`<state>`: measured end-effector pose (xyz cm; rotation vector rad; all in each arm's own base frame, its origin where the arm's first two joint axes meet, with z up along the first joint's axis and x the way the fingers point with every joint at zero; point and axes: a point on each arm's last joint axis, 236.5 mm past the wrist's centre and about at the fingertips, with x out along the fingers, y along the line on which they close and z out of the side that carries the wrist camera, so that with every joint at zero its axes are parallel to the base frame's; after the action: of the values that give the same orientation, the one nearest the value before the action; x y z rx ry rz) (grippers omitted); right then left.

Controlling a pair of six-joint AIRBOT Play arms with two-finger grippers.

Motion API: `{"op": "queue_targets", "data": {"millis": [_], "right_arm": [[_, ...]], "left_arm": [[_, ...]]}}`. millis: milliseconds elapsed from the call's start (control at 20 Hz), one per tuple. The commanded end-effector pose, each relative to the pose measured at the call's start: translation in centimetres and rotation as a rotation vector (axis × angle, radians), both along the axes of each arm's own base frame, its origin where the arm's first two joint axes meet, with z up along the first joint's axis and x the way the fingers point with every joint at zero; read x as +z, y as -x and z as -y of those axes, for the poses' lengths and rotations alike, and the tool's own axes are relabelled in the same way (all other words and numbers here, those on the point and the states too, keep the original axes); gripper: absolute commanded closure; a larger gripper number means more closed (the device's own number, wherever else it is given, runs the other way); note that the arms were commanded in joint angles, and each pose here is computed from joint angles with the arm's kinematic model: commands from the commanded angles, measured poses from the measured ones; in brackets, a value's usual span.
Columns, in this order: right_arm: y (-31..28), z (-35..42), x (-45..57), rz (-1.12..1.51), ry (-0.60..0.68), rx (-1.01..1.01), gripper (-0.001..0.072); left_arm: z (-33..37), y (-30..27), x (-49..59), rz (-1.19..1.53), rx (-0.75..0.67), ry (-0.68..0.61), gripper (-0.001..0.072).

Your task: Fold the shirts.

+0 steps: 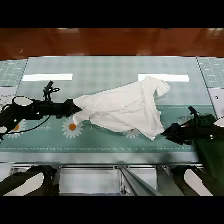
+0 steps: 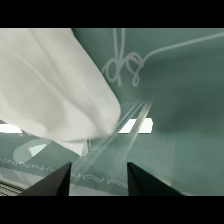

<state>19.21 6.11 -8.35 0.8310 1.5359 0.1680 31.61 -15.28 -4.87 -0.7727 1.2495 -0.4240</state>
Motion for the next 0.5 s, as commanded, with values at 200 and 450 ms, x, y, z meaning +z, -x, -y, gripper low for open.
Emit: {"op": "queue_targets", "data": {"millis": [200, 450], "right_arm": [[-2.0, -0.7, -1.8, -0.007, -0.072, -0.099, 0.0299], [-3.4, -0.5, -2.4, 0.018, -0.076, -0.145, 0.04]], "left_arm": [[0.3, 0.0, 0.0, 0.004, -0.008, -0.003, 0.0689], [0.3, 0.0, 0.0, 0.006, -0.006, -0.005, 0.0689]]}}
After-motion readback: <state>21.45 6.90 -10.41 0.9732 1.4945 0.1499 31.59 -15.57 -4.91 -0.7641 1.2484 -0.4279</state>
